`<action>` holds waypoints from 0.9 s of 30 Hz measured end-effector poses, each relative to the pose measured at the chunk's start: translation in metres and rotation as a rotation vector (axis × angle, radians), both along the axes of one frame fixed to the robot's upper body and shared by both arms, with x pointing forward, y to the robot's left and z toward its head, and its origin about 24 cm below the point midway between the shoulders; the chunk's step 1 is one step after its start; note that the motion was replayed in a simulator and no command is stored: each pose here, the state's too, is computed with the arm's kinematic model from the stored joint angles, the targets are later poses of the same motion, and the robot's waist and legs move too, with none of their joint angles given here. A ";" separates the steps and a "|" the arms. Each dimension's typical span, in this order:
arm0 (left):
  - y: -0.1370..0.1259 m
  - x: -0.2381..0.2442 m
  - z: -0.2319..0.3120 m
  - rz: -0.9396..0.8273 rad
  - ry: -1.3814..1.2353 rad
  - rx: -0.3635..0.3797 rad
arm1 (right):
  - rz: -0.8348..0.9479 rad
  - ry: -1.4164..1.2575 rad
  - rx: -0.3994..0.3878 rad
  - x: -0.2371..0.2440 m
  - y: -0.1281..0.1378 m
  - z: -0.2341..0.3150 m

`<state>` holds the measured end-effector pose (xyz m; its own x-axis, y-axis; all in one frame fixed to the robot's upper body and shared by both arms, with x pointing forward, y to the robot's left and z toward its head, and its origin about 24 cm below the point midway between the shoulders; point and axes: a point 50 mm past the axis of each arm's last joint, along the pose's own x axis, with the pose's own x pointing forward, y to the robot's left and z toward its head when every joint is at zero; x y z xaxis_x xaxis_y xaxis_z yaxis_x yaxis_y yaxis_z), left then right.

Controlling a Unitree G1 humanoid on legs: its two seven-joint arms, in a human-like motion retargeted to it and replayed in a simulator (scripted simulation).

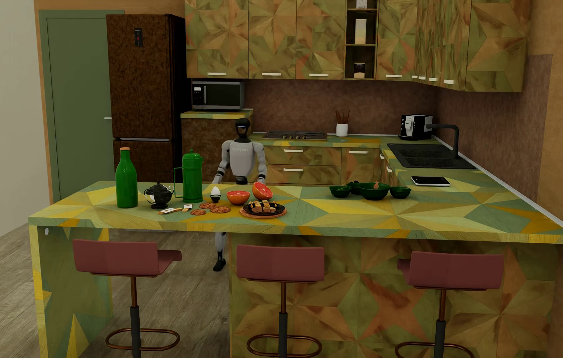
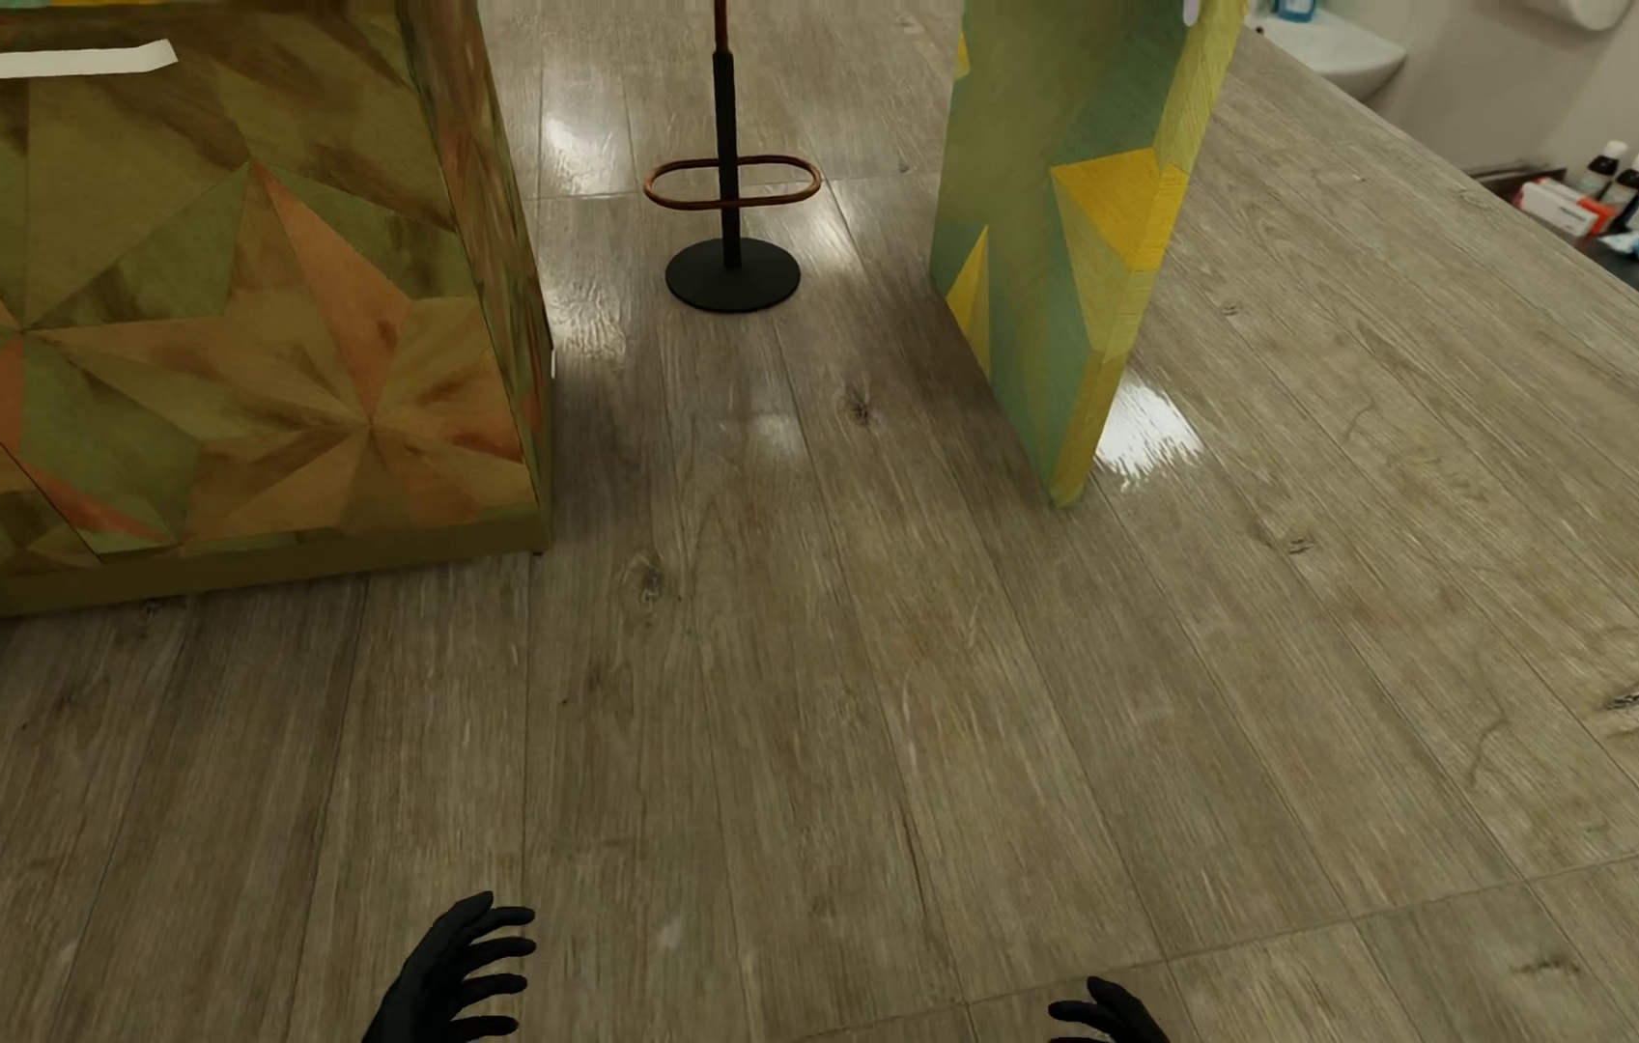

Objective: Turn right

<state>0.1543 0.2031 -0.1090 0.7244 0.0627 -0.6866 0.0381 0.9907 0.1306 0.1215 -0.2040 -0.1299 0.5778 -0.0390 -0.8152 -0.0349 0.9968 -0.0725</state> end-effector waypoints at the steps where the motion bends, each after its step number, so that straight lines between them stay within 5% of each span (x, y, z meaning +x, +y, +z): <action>1: 0.004 0.002 0.002 0.001 -0.017 0.019 | -0.006 0.029 -0.002 -0.010 0.000 -0.004; 8: 0.009 -0.003 -0.002 -0.019 0.024 0.007 | -0.031 0.044 -0.020 -0.012 0.005 -0.005; 11: -0.011 0.004 -0.002 -0.056 0.027 -0.036 | 0.007 -0.007 -0.062 0.004 0.003 0.000; 21: 0.011 0.002 0.002 -0.004 -0.011 0.083 | 0.005 -0.031 -0.044 0.002 0.002 0.002; 27: -0.001 -0.003 -0.003 -0.042 0.030 -0.026 | -0.024 -0.012 -0.017 0.001 0.006 0.001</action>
